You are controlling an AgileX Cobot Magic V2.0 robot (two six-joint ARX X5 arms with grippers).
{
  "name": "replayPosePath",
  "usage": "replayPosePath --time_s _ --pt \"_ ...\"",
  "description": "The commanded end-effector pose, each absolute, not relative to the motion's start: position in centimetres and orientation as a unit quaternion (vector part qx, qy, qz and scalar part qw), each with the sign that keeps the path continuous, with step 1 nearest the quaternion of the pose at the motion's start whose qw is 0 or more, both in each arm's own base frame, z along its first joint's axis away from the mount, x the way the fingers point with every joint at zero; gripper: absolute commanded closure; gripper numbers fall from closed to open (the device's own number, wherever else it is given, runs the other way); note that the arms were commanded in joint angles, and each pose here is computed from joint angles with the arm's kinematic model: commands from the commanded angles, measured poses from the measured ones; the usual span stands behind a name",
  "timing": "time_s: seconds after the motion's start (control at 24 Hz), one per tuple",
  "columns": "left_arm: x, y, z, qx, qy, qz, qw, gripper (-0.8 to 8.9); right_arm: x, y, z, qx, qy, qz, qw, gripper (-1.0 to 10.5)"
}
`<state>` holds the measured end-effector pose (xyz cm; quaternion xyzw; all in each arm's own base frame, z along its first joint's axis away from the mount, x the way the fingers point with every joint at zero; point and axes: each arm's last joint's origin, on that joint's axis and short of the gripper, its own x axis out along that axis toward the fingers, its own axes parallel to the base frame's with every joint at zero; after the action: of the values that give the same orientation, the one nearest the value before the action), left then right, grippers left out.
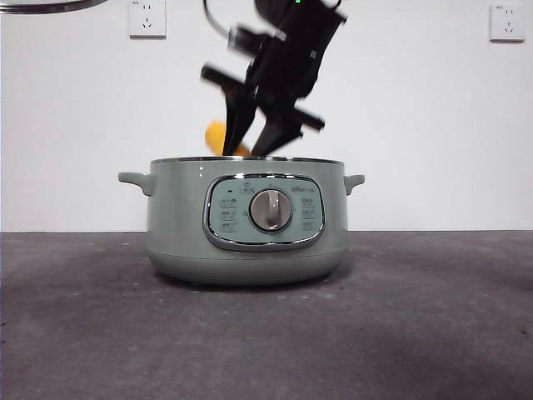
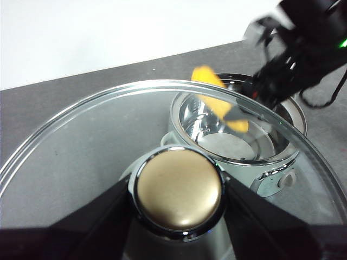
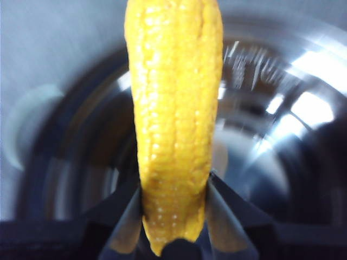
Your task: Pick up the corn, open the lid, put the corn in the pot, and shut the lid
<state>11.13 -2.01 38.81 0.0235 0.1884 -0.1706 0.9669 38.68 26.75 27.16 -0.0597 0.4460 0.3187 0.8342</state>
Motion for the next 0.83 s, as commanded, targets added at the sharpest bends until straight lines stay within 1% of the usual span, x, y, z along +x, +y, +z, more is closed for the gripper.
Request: replayPosePath --time_s 0.04,0.17,0.38,0.58,0.83 --pt "10.9 -2.0 39.5 0.02 0.163 -0.171 0.972 8.21 38.9 27.4 25.4 -0.076 0.465 0.311 0.826 9.6" --pt "10.9 -2.0 39.4 0.019 0.163 -0.175 0.971 8.21 38.8 27.5 24.3 -0.093 0.484 0.297 0.818 9.6" --pt "10.9 -2.1 39.5 0.015 0.162 -0.196 0.967 8.21 38.6 27.2 23.9 -0.118 0.5 0.274 0.813 9.6" --pt "10.9 -2.2 39.4 0.013 0.165 -0.206 0.965 8.21 38.4 26.9 23.5 -0.132 0.518 0.271 0.801 9.6" --pt "10.9 -2.2 39.4 0.01 0.167 -0.221 0.961 8.21 38.5 27.0 22.1 -0.143 0.538 0.264 0.788 9.6"
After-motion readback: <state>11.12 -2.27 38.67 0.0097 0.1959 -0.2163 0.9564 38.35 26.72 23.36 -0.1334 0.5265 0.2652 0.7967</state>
